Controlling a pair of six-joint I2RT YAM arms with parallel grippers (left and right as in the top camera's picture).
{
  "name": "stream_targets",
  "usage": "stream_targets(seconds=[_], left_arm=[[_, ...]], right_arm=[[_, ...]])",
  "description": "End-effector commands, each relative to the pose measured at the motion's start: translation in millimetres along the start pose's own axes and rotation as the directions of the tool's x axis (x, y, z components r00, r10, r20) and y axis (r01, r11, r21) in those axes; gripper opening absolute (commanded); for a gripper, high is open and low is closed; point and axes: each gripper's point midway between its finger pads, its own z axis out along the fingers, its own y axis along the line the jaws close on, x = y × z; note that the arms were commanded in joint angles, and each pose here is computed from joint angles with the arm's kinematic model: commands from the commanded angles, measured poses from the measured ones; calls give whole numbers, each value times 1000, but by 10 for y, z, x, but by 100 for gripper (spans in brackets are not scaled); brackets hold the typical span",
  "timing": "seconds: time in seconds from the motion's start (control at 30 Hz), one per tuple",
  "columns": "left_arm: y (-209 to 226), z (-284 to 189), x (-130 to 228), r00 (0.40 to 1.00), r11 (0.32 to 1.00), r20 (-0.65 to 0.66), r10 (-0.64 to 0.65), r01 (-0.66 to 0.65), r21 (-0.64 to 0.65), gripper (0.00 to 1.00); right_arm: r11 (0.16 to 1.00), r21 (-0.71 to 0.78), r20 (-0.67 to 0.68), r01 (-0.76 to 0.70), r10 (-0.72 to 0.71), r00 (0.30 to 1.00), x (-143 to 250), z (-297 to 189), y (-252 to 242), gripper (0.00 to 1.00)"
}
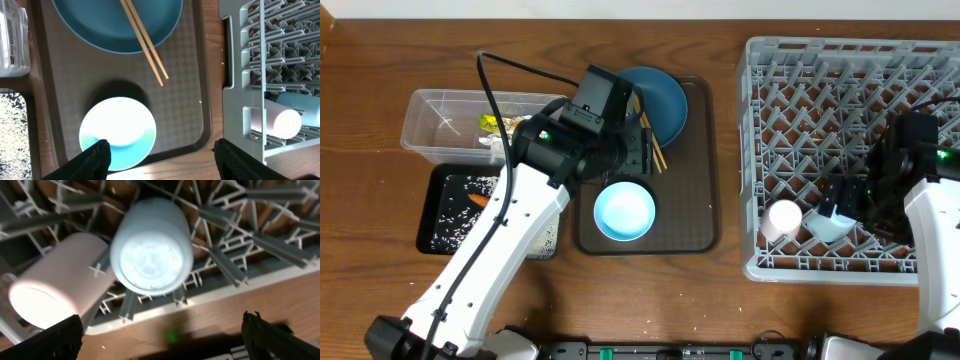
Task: Sort waste into correct bins and load items into the dishwasher rack
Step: 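Release the cup in the rack and move the left gripper back left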
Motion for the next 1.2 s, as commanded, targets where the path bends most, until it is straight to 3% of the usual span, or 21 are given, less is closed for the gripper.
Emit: stream_targets(seconds=[0.0,0.13,0.63,0.87,0.97,1.17], left_arm=[[3,-70,-20,1000,1000,19,8,-8,-4,74],[4,-70,-18,1000,1000,19,8,-8,-4,87],[50,-71,70,1000,1000,-17,3,-4,-23,94],[50,-60,64,1000,1000,-17,3,-4,-24,84],[111,-40,57,1000,998,-14,2,-3,-58,75],[232,58,89,1000,993,-31,-2,-1,-119,70]], right_arm=[[999,-41,32,-9,11,999,-94,-57,67,99],[999,-43,47,-8,10,999,-130,-58,73,99],[999,-43,46,-8,10,999,-129,-57,72,99],[999,-43,46,-8,10,999,-129,-57,71,99],[999,-43,46,-8,10,999,-129,-57,72,99],[999,-43,46,-3,5,999,-126,-57,86,99]])
